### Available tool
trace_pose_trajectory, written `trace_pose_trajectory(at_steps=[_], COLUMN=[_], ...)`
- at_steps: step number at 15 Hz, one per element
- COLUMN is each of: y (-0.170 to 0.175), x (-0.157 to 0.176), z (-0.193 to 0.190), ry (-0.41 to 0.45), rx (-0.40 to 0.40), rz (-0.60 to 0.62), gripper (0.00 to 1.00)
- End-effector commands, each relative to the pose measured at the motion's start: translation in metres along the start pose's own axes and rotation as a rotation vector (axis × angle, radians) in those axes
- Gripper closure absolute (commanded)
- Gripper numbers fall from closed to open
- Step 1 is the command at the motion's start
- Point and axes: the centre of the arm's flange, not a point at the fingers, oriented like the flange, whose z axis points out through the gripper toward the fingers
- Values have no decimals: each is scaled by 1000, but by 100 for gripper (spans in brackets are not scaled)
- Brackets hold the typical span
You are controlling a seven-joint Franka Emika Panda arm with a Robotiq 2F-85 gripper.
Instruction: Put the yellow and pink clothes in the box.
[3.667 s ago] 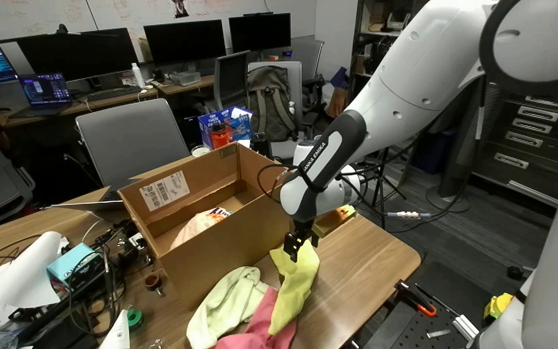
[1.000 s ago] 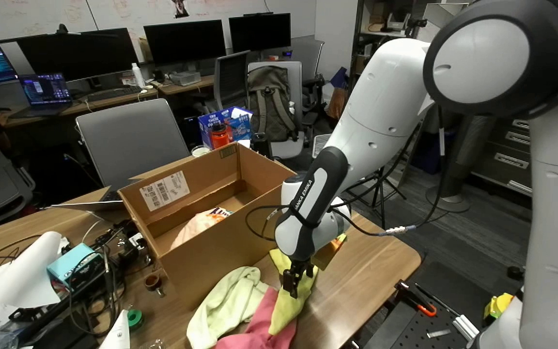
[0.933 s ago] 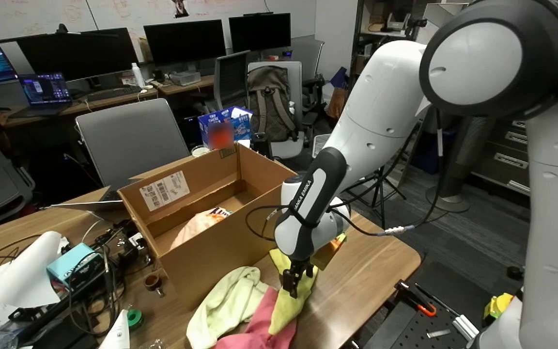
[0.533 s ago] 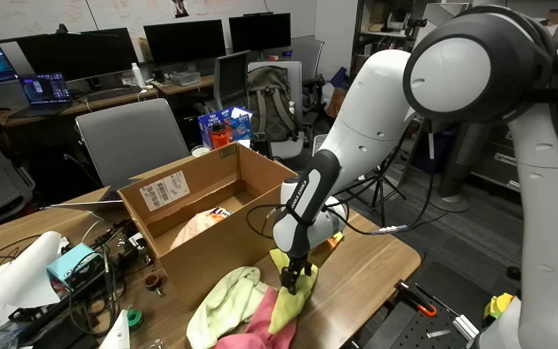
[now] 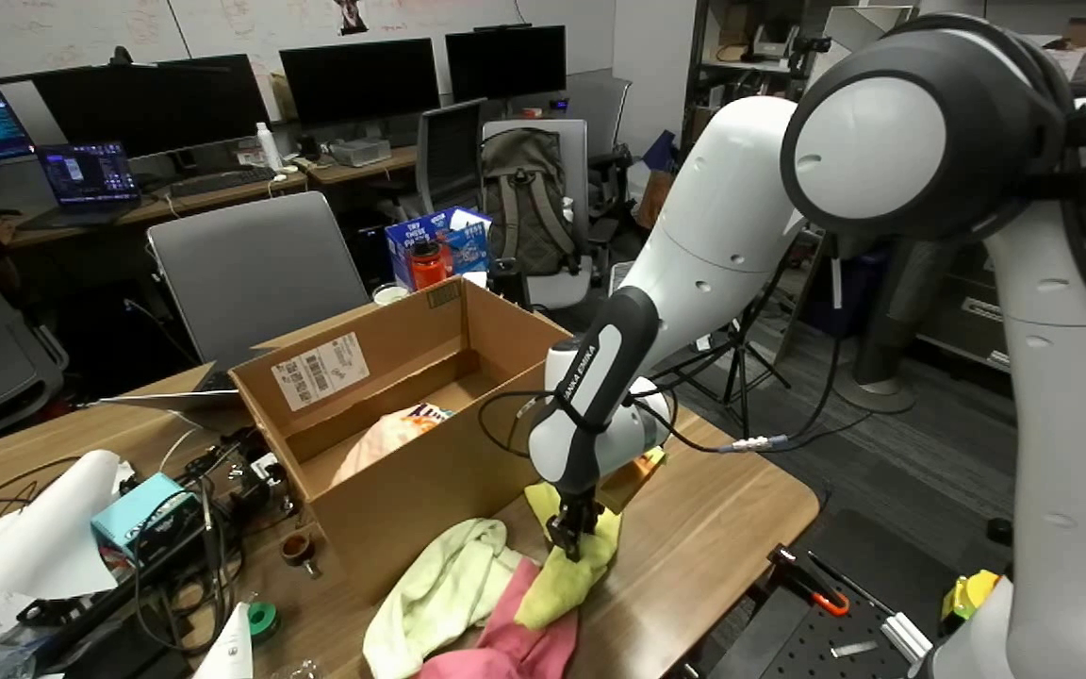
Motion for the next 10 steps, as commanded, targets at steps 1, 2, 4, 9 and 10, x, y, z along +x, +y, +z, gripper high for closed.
trace_pose_trajectory(at_steps=[1,2,4,9,10], y=[2,1,-1,-12,-14], x=[5,5,5,7,7], z=[-7,-9,-17,-48,-55], ry=[25,29,46,104,117], rx=[-12,-17,-32,-55,-60], rz=[-11,-10,-20,-35,-39], gripper=[86,92,100,98,98])
